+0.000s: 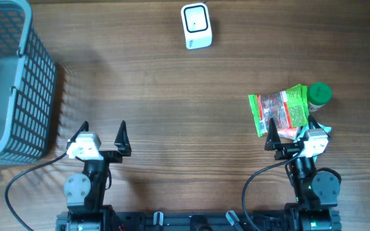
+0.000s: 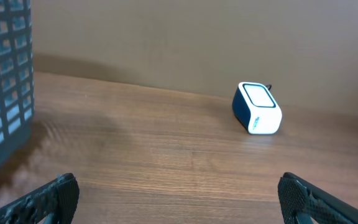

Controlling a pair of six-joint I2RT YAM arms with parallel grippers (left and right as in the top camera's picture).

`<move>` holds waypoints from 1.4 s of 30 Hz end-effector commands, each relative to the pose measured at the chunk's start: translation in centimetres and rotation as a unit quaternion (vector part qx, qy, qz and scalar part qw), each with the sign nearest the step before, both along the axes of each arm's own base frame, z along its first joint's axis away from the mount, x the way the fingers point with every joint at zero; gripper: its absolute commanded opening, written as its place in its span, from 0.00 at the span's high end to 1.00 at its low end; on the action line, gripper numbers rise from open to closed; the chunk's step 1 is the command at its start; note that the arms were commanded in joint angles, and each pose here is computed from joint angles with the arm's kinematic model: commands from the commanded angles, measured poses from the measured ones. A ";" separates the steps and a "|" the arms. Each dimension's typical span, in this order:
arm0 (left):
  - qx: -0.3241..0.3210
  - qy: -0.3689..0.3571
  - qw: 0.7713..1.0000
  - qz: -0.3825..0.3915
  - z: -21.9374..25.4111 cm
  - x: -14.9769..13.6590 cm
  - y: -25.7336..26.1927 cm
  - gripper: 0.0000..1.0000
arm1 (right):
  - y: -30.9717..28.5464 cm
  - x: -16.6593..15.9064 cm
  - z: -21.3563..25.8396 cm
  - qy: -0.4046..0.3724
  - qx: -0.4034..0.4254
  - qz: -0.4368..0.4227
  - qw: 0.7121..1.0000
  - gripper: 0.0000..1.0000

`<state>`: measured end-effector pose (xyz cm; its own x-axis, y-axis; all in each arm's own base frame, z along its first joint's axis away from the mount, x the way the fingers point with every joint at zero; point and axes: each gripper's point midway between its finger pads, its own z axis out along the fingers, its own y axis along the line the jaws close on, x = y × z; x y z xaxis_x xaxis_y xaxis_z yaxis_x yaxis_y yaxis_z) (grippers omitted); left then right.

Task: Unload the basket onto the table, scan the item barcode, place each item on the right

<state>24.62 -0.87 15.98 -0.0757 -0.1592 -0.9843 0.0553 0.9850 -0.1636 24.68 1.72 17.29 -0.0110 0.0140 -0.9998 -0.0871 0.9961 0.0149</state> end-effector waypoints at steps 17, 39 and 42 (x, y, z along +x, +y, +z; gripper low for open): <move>0.010 0.004 0.999 0.052 -0.3 0.0 1.8 0.00 | -0.3 0.0 0.2 -0.004 0.007 -0.007 1.000 0.00; 0.010 0.005 0.999 0.043 -0.3 0.0 1.5 0.00 | -0.3 0.0 0.2 -0.004 0.007 -0.007 1.000 0.00; 0.010 0.005 0.999 0.043 -0.3 0.0 1.5 0.00 | -0.3 0.0 0.2 -0.004 0.007 -0.007 1.000 0.00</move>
